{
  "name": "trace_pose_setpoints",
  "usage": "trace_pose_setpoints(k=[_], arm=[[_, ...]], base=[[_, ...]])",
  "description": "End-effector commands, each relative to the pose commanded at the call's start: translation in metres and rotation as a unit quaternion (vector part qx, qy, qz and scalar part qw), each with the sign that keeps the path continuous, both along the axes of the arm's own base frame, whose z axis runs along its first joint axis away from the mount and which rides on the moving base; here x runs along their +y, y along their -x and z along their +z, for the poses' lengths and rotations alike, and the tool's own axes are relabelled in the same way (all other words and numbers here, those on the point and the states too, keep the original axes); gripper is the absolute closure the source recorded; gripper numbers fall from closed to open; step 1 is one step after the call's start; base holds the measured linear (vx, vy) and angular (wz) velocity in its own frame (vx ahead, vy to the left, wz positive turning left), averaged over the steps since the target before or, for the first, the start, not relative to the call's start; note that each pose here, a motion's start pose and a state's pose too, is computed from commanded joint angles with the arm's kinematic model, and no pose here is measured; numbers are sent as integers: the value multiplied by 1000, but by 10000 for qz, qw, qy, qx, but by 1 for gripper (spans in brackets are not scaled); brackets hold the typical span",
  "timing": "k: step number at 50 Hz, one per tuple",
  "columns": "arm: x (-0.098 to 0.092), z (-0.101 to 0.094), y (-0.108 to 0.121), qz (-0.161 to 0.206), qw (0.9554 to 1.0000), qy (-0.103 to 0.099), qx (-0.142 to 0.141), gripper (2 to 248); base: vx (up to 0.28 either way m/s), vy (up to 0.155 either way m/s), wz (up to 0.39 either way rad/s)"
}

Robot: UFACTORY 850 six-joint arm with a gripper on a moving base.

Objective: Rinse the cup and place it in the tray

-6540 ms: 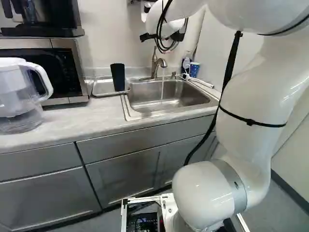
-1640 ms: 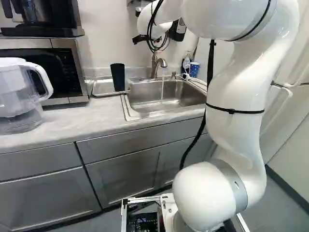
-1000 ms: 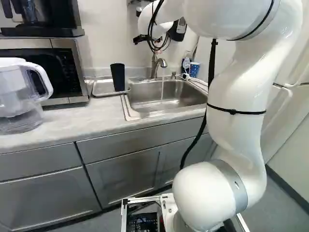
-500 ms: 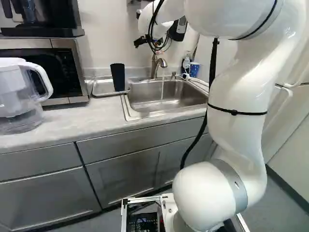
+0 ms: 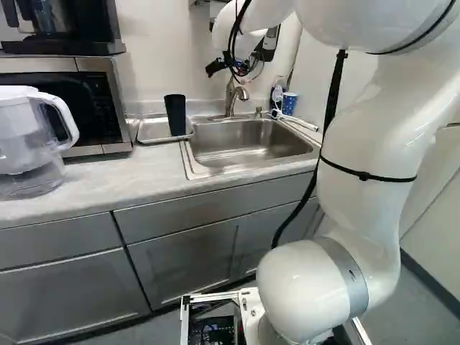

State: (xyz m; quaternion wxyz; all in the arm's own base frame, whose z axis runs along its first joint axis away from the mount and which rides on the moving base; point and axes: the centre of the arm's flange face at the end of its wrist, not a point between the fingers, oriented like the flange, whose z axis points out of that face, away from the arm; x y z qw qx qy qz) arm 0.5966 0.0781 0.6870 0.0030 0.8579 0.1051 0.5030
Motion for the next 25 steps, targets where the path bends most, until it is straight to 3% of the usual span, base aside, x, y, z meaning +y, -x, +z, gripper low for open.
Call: trace_pose_setpoints(k=[25], arm=[[0,0,0,0,10000,0,0,3]], base=[[0,0,0]])
